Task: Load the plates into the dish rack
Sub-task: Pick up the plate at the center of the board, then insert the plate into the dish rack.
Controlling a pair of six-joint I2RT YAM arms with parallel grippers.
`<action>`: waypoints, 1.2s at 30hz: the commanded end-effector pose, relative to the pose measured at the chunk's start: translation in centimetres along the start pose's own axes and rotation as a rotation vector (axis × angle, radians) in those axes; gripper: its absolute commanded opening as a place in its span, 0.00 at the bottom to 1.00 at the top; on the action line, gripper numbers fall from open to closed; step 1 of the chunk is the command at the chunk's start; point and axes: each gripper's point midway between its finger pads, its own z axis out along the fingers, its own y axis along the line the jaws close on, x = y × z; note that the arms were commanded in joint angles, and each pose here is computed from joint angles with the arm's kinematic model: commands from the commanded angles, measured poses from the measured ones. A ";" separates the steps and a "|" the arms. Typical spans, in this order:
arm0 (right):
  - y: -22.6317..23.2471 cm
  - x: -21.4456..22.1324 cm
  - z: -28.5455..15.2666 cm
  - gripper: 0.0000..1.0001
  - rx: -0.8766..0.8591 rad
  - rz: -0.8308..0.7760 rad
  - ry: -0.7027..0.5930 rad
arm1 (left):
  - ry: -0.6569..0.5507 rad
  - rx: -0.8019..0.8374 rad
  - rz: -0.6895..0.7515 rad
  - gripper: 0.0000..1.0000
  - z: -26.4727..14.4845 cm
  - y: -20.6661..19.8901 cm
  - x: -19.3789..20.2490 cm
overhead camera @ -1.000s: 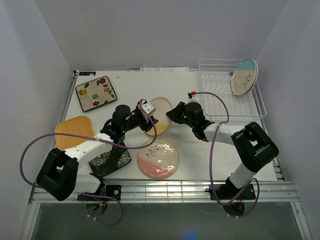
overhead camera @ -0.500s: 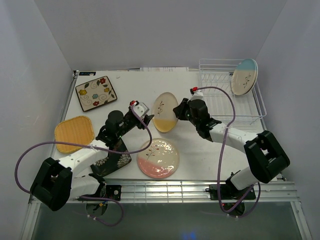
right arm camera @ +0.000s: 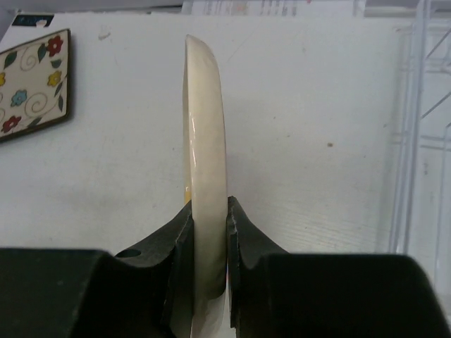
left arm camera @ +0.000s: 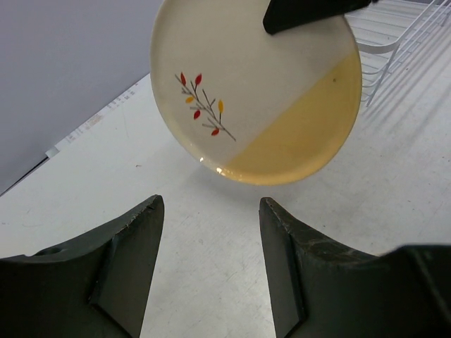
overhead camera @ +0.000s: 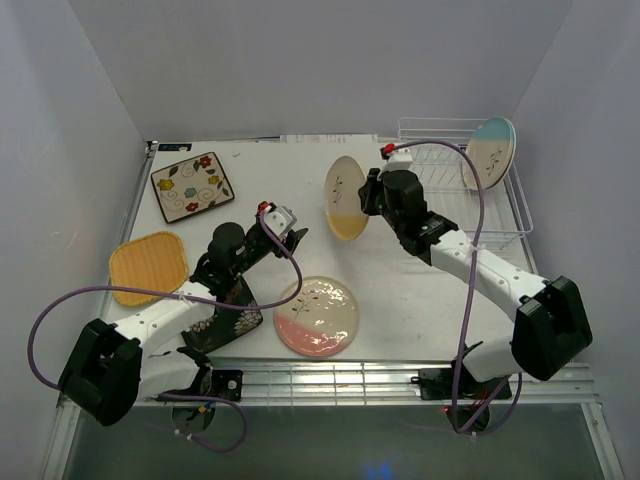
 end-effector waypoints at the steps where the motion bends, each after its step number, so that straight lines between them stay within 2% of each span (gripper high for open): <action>1: 0.7 -13.6 -4.1 0.08 0.023 0.052 -0.361 | -0.040 0.003 0.013 0.67 -0.5 0.0 -1.1; 13: -1.8 -21.5 -7.8 0.08 0.126 0.026 -0.522 | -0.049 0.014 0.013 0.67 -0.6 -0.2 -1.3; 16: -4.3 -22.7 -7.3 0.08 0.173 0.009 -0.516 | -0.050 0.017 0.013 0.67 -0.6 -0.3 -1.4; 22: -9.0 -23.7 -6.3 0.08 0.147 0.057 -0.518 | -0.049 0.026 0.015 0.66 -0.6 -0.5 -1.3; 24: -9.3 -23.9 -5.9 0.08 0.094 0.058 -0.533 | -0.043 0.026 0.015 0.66 -0.5 -0.4 -1.1; 36: -14.7 -27.5 -5.5 0.08 0.121 -0.038 -0.594 | -0.049 0.037 0.015 0.67 -0.6 -0.6 -1.2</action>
